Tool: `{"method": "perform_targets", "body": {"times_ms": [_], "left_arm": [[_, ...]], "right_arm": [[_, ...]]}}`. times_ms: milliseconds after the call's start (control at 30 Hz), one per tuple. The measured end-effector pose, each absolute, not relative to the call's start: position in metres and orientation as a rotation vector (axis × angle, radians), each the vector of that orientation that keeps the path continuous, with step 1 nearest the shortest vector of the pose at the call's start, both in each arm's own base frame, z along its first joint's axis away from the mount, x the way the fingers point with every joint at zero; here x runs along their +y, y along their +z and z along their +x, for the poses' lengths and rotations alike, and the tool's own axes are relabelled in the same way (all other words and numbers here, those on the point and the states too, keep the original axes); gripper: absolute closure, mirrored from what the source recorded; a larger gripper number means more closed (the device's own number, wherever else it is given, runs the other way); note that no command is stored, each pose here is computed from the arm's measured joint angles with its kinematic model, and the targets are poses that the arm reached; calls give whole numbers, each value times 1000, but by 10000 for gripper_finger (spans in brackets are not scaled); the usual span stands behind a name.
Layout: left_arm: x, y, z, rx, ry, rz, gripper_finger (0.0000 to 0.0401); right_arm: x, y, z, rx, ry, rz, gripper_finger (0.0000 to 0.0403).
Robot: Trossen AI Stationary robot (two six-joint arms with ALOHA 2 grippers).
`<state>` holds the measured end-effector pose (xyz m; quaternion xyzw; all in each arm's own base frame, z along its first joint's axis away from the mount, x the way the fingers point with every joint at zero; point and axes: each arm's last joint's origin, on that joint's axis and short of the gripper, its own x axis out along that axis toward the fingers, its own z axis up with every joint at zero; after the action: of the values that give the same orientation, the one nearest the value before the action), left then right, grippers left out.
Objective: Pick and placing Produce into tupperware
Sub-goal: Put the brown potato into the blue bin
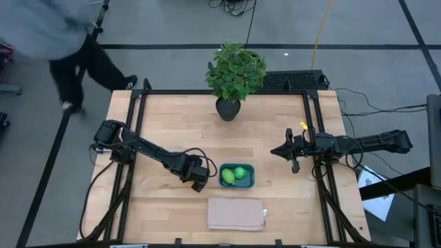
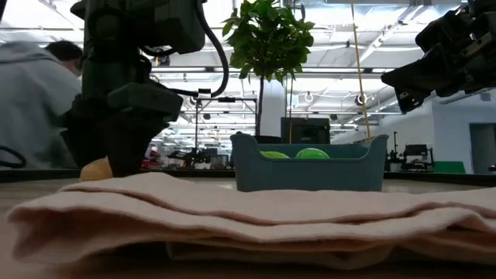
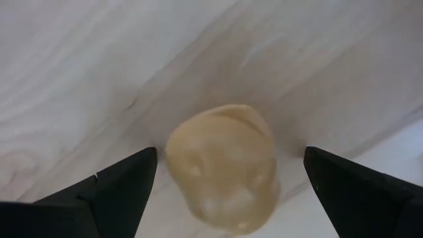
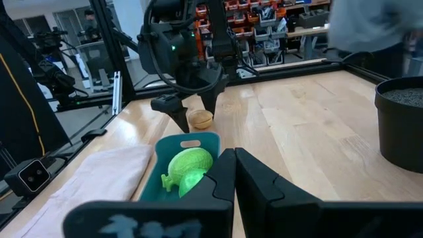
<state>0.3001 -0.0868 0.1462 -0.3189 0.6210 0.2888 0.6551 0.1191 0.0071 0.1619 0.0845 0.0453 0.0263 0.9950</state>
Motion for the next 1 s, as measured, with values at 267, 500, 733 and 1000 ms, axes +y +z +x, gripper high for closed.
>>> {"method": "perform_targets", "body": {"times_ms": [267, 500, 733, 1000], "left_arm": [[-85, 147, 300, 1413, 638, -721, 20], [-86, 147, 300, 1428, 615, -721, 90], [-86, 147, 300, 1430, 611, -719, 166], [-86, 147, 300, 1435, 603, -719, 218]], "right_arm": [[7, 162, 119, 90, 53, 169, 403], [7, 162, 119, 91, 52, 169, 403], [7, 162, 119, 90, 53, 169, 403], [7, 162, 119, 91, 53, 169, 403]]}}
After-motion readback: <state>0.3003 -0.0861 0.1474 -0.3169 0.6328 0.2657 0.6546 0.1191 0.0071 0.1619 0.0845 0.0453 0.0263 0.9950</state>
